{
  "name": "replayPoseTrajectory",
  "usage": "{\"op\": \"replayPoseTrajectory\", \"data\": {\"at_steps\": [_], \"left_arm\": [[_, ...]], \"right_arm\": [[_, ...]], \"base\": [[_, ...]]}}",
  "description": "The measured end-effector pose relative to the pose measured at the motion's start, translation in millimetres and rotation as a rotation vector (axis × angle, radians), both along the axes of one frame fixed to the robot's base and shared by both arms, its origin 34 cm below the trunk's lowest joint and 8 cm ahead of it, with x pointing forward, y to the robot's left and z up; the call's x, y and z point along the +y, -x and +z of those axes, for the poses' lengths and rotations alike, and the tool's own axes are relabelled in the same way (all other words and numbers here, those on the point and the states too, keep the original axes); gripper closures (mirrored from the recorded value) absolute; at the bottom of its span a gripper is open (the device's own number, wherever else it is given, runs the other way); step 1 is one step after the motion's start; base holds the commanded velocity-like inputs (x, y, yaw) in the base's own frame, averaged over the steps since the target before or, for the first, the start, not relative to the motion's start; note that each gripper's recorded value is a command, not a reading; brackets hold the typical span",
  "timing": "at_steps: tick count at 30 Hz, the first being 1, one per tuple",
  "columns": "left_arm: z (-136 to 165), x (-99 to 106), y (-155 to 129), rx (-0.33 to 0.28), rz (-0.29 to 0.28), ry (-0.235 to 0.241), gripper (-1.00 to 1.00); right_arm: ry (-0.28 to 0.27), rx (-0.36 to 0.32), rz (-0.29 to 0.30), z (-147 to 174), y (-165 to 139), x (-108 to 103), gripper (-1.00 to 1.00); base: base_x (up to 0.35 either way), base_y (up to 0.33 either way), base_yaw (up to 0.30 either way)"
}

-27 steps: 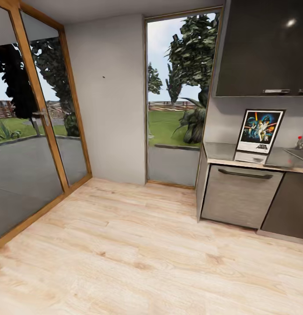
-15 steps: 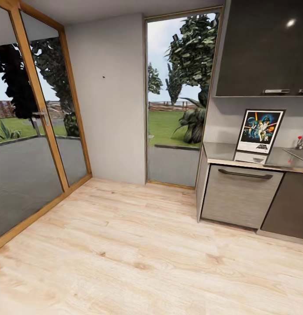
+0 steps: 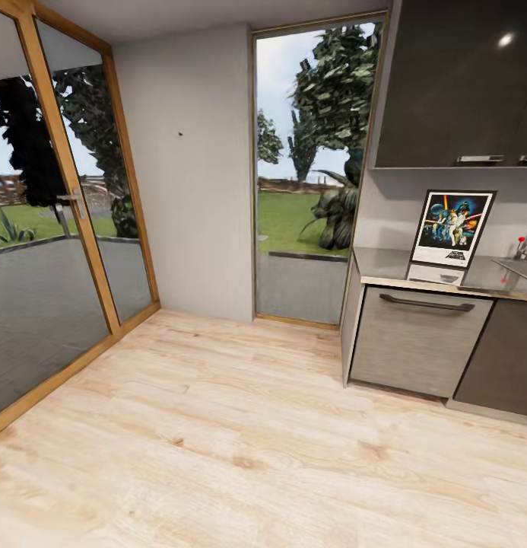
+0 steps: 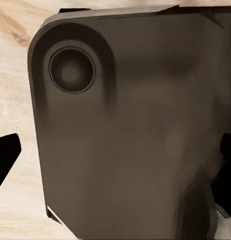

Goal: Pick up the poster from the kitchen countertop and hang it on one of the wall nails in the kitchen.

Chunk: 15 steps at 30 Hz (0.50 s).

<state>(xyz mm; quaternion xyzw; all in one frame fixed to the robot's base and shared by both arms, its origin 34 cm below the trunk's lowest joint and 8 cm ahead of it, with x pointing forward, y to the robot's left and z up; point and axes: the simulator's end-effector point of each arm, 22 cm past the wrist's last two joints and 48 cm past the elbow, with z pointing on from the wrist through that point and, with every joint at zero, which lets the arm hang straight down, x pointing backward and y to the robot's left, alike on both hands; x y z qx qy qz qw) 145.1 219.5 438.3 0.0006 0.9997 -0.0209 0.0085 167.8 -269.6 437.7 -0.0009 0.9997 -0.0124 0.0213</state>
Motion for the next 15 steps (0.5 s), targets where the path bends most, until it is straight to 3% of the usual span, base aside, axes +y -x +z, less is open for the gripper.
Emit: {"op": "replayPoseTrajectory", "data": {"at_steps": [4, 5, 6, 7, 8, 9, 12, 15], "left_arm": [[0, -3, -13, -0.031, 0.004, 0.004, -1.0], [3, -3, -44, -0.097, 0.007, 0.005, -1.0], [14, -3, -110, -0.237, 0.014, 0.004, -1.0], [44, -1, -197, -0.429, 0.022, 0.005, -1.0], [90, 1, -277, -0.622, 0.03, 0.004, -1.0], [99, 2, -288, -0.651, 0.034, 0.004, -1.0], [106, 5, -297, -0.677, 0.038, 0.001, -1.0], [103, 11, -293, -0.666, 0.037, -0.007, -1.0]], "right_arm": [[0.025, -0.068, 0.0, 2, -34, -18, -1.0], [0.032, -0.269, 0.005, 16, -112, -23, -1.0], [0.035, -0.547, 0.012, 66, -253, -23, -1.0], [0.039, -0.764, 0.019, 128, -351, -24, -1.0], [0.042, -0.772, 0.018, 131, -360, -26, -1.0], [0.046, -0.733, 0.019, 117, -332, -30, -1.0], [0.05, -0.745, 0.024, 120, -335, -32, -1.0], [0.051, -0.775, 0.028, 123, -335, -32, -1.0]], "base": [[0.0, 0.0, 0.0], [0.0, 0.0, 0.0], [0.0, 0.0, 0.0], [0.0, 0.0, 0.0], [0.0, 0.0, 0.0], [0.0, 0.0, 0.0], [0.0, 0.0, 0.0], [0.0, 0.0, 0.0]]}}
